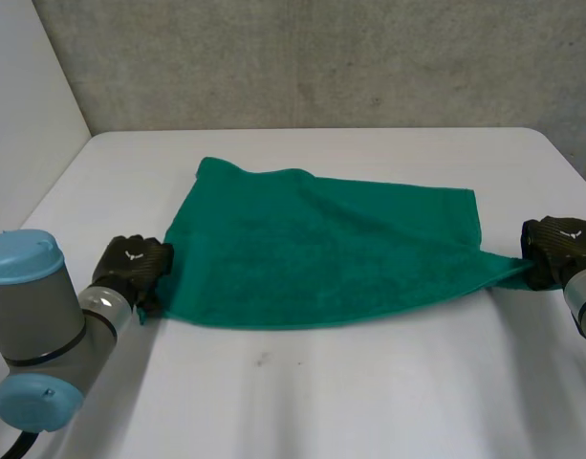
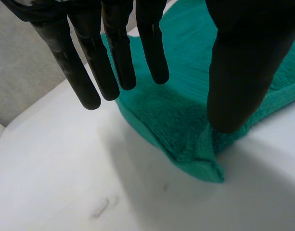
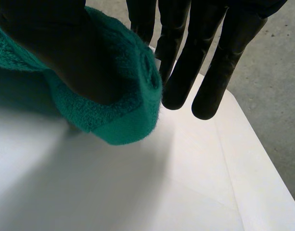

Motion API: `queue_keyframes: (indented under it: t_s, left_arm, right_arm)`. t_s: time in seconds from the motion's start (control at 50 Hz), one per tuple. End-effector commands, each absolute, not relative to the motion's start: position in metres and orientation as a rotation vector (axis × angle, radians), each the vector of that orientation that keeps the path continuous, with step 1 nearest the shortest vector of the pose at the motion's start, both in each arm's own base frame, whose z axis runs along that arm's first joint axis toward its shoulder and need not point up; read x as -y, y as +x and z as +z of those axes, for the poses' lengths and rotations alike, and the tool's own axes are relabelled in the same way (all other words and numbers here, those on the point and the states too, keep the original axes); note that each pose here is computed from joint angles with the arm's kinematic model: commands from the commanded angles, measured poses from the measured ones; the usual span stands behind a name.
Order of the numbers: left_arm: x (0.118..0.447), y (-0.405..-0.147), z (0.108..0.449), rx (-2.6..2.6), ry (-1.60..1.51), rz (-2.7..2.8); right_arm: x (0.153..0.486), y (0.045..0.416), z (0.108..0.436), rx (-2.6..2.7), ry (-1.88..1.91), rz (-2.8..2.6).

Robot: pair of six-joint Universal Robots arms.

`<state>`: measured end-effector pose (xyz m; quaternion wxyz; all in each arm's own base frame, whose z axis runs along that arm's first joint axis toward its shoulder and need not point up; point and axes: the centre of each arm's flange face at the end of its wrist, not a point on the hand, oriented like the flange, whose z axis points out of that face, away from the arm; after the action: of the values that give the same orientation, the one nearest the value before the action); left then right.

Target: Fold the towel.

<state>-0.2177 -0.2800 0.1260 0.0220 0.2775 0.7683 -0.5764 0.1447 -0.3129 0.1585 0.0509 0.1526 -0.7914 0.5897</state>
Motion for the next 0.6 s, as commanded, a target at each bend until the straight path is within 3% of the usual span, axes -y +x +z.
queue_keyframes:
  t_s: [0.02,0.2,0.6]
  left_arm:
    - [0.277,-0.218,0.119,-2.405,0.882,-1.739]
    - [0.279,-0.217,0.111,-2.411,0.881,-1.704]
    - [0.278,-0.217,0.126,-2.353,0.902,-1.739]
  right_arm:
    - [0.314,0.142,0.158,2.411,0.451,1.79]
    - [0.315,0.141,0.159,2.408,0.446,1.79]
    - [0.314,0.143,0.158,2.411,0.453,1.791]
